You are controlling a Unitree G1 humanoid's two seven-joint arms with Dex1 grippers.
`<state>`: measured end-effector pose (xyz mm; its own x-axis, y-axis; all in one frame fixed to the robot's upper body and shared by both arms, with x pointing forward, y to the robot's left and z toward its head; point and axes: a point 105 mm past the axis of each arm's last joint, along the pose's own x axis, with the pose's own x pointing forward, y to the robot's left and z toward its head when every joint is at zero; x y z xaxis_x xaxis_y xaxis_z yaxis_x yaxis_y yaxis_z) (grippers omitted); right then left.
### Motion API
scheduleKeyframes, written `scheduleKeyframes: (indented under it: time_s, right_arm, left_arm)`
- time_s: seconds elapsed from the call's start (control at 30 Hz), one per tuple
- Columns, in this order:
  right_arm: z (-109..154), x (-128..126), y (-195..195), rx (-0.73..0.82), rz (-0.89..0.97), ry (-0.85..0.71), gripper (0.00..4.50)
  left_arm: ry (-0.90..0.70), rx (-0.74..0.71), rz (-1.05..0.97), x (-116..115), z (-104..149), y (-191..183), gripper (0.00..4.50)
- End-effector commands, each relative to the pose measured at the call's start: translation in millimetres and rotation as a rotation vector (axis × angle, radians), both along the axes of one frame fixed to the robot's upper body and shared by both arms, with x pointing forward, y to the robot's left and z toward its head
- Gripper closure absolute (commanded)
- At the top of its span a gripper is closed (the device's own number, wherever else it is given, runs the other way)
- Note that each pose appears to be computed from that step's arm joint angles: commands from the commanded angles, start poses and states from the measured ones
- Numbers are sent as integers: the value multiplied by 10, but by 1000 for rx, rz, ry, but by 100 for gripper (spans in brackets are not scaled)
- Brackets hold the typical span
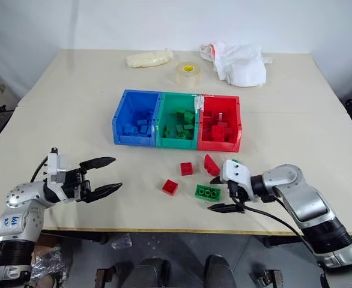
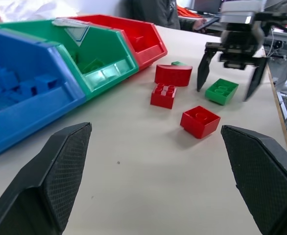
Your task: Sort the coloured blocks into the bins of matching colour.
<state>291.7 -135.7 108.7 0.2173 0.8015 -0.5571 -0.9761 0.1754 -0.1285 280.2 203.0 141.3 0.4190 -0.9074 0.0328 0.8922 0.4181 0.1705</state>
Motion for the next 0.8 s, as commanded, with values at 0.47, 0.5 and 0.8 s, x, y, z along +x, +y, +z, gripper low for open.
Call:
scheduleKeyframes:
  time_s: [0.47,0.5,0.8]
  right_arm:
    - [1043,547,587,350,-18,-259,303]
    - [1076,601,614,354,-23,-268,303]
    - [1297,1380,886,353,-217,-427,134]
  left_arm:
    - [-39,-2,23,-14,87,0,0]
    - [-40,-2,23,-7,90,-2,0]
    - [-59,-11,18,28,120,-54,0]
